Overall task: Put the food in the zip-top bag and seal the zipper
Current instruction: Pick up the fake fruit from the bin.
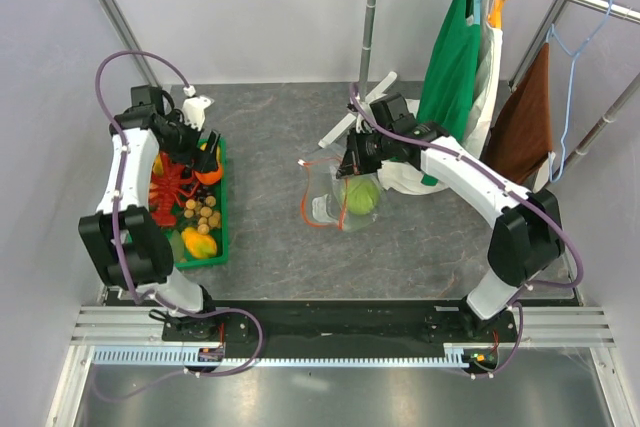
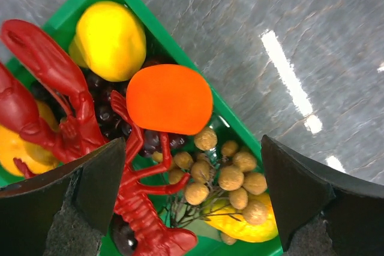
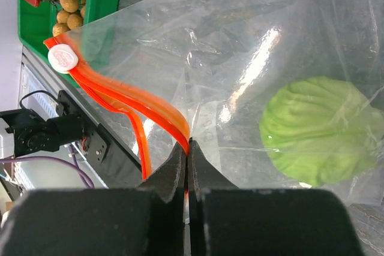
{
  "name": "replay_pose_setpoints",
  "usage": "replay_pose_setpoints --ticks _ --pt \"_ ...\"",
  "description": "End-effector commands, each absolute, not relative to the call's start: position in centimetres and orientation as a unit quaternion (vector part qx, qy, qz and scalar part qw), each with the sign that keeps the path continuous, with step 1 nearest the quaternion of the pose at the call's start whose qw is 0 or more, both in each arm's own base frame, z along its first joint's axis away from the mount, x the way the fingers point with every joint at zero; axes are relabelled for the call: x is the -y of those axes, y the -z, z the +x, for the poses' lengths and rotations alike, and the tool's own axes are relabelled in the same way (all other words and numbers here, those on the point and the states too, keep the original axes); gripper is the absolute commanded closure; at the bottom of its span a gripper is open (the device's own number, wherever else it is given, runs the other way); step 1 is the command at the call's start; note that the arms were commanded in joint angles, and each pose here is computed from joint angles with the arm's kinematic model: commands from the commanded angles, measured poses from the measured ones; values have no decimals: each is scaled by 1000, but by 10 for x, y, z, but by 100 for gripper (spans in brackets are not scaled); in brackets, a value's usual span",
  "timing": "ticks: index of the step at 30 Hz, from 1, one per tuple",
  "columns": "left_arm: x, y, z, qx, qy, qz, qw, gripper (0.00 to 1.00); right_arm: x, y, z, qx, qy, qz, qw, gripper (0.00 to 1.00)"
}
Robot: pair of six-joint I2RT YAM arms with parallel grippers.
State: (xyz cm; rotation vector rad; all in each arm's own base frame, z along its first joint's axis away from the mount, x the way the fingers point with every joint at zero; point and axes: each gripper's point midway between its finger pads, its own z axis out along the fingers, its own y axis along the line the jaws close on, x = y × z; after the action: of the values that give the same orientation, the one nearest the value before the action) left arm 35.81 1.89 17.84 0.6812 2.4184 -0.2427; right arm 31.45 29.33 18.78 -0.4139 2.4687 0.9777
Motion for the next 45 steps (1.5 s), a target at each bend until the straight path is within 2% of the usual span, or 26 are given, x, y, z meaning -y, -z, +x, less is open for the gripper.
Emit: replay_pose_setpoints --ticks 1,14,25,27,30,38,42,45 --pt "-31 -180 374 -906 61 296 297 0 -304 -213 335 -874 -369 -160 273 100" --pt "-33 -141 402 -900 66 326 281 1 -318 -208 364 -875 -361 -157 284 100" --pt "-27 -132 382 -906 72 326 259 15 -318 -198 370 -880 -346 -157 285 100" --pt "-24 -137 375 -905 75 328 262 15 -318 -196 371 -880 -345 -158 284 100" --pt "-24 -132 372 -908 79 323 255 9 -319 -195 372 -881 -346 -157 283 100" --pt "-26 -122 382 -912 82 317 246 9 -317 -197 370 -882 -342 -157 285 100" --pt "-27 -125 385 -913 79 314 249 15 -315 -197 369 -882 -340 -157 285 100" --pt "-20 -139 384 -908 91 312 266 30 -315 -196 369 -883 -340 -157 284 100"
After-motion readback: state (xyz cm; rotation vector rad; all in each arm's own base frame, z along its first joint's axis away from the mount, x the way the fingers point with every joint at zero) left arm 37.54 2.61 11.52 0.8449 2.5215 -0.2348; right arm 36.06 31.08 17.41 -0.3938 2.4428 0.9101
